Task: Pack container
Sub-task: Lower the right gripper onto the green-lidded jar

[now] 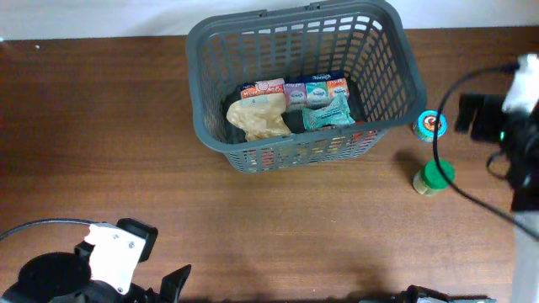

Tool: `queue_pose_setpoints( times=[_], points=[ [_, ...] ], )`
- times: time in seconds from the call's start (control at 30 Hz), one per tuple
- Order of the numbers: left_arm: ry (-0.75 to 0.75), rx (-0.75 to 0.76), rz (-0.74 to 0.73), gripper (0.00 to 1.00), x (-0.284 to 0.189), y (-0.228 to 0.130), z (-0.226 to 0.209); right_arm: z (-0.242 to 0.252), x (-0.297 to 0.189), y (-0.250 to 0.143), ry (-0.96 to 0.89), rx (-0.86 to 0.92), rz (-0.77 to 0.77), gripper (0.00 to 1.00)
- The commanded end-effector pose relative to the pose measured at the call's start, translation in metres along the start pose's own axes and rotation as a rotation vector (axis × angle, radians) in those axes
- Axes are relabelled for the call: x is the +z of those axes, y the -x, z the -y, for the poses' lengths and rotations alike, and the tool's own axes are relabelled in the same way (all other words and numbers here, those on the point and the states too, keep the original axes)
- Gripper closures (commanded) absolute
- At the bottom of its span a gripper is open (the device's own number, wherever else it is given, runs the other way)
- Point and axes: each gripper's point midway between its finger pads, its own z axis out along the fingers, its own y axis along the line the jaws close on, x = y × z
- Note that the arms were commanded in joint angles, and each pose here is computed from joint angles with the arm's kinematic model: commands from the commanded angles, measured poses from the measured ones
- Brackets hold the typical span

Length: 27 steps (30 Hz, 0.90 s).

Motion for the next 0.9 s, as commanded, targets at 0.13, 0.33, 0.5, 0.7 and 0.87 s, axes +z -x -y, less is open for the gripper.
queue_pose_setpoints(
  times=[0.13,0.33,0.5,0.7,0.87],
  points=[
    [0.007,0.021,0.000,0.01,0.000,-0.001,-0.001,0.006,0.043,-0.078,0.008,0.213,-0.170,0.01],
    [0.007,0.021,0.000,0.01,0.000,-0.001,-0.001,-0.004,0.069,-0.121,-0.006,0.316,-0.327,0.01],
    [0.007,0.021,0.000,0.01,0.000,-0.001,-0.001,-0.004,0.082,-0.153,-0.037,0.357,-0.415,0.01],
    [0.007,0.021,0.000,0.01,0.000,-0.001,-0.001,-0.008,0.093,-0.184,-0.047,0.380,-0.460,0.01],
    [0.007,0.021,0.000,0.01,0.000,-0.001,-0.001,-0.010,0.103,-0.202,-0.047,0.382,-0.456,0.01]
  ],
)
